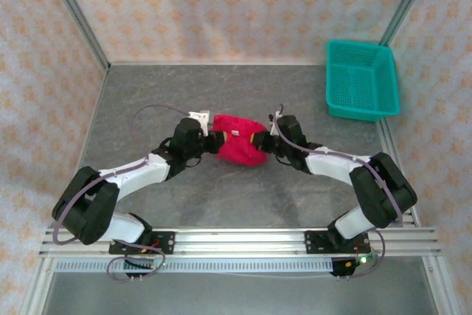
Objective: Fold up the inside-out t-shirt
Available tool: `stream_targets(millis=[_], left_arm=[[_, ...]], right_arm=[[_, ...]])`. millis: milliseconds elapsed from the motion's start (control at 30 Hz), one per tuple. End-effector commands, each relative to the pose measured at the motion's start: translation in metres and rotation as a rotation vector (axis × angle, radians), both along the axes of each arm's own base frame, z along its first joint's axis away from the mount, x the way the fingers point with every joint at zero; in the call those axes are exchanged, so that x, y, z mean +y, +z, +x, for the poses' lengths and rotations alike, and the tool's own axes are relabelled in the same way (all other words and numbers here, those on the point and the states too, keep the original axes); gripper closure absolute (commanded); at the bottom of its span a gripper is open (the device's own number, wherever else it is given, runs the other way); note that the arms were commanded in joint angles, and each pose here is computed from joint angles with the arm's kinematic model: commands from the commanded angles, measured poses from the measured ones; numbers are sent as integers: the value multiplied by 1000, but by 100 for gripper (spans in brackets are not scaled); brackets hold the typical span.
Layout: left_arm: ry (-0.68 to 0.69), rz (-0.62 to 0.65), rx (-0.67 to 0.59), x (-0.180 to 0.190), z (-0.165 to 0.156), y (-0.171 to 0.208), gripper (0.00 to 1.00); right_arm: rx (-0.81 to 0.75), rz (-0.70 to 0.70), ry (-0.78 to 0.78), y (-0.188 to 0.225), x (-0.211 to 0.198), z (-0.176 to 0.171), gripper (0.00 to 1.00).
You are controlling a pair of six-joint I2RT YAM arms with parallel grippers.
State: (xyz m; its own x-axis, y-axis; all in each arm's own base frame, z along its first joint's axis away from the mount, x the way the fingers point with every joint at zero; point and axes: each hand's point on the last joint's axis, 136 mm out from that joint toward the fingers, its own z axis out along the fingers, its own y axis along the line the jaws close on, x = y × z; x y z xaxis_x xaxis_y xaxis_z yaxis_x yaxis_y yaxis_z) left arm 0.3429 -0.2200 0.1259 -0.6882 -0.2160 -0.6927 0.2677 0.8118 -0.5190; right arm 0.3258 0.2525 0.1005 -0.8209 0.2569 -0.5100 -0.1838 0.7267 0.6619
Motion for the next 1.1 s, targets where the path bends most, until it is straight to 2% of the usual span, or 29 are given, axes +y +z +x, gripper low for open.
stream_targets(millis=[0, 167, 300, 533, 867, 967, 1067], left_arm=[[42, 57, 8, 5, 11, -11, 100], [88, 122, 106, 12, 16, -46, 100], [135, 154, 202, 23, 15, -76, 100], [197, 171, 352, 33, 23, -99, 100], [185, 172, 353, 25, 36, -80, 100], [190, 183, 355, 26, 39, -73, 100], [188, 191, 373, 25, 40, -72, 100]], right_arm=[[-43, -9, -105, 0, -14, 18, 100], [42, -10, -181, -26, -30, 41, 100], [126, -31, -163, -44, -24, 52, 100], [203, -68, -178, -57, -26, 53, 99], [189, 23, -169, -19, -15, 54, 95], [166, -2, -188, -8, -20, 57, 92], [185, -72, -207, -8, -27, 62, 84]])
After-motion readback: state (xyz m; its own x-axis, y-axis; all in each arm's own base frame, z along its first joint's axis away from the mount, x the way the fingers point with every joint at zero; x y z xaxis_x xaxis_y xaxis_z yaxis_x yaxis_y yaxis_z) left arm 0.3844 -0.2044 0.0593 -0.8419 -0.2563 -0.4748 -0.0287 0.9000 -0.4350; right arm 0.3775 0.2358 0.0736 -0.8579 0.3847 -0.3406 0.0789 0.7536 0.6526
